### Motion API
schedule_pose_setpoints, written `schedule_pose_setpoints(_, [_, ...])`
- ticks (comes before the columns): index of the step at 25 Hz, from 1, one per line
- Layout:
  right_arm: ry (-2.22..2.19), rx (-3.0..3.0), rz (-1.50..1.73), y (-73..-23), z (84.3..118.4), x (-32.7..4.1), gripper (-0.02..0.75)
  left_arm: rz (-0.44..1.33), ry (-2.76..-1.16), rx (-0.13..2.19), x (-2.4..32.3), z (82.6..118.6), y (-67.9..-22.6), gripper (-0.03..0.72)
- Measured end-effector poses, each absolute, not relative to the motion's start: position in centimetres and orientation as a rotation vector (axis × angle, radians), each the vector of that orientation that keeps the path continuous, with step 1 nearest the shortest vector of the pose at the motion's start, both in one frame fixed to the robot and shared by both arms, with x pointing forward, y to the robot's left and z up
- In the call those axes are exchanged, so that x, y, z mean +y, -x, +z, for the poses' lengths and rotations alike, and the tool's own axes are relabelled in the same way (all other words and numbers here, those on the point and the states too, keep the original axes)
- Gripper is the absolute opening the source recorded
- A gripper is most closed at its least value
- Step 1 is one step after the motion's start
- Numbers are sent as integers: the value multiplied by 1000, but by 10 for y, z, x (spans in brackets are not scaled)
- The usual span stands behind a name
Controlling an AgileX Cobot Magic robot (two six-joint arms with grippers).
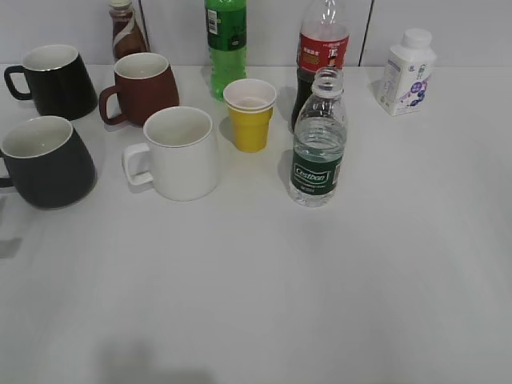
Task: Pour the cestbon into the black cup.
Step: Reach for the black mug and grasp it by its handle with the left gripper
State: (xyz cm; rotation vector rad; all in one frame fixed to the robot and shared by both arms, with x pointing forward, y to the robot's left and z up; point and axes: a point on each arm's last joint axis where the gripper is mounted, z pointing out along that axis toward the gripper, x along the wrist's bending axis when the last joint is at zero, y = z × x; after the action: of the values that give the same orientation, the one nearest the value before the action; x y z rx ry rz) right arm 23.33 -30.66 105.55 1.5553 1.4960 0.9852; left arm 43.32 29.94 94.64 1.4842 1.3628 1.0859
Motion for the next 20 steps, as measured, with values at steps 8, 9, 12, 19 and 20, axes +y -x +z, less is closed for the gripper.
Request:
schedule_pose_setpoints(8, [-1556,1497,988,-233,1055,-306,590,1061,-1504,1384,299,913,-464,336])
schedule_pose_setpoints(9, [-1556,1497,988,-233,1055,-306,590,1066,-1498,1379,299,913,-469,336])
schedule_pose_setpoints(12, [-1556,1497,989,-233,1055,-306,590,1070,-1494,1379,300,910,-481,336])
schedule_pose_setpoints(19, [-1556,1497,989,-233,1055,-306,590,1083,-1522,1347,311,908,-508,235])
schedule_pose_setpoints(20, [-1555,1499,989,-233,1055,-306,590,1077,-1544,1330,312,908,-511,190])
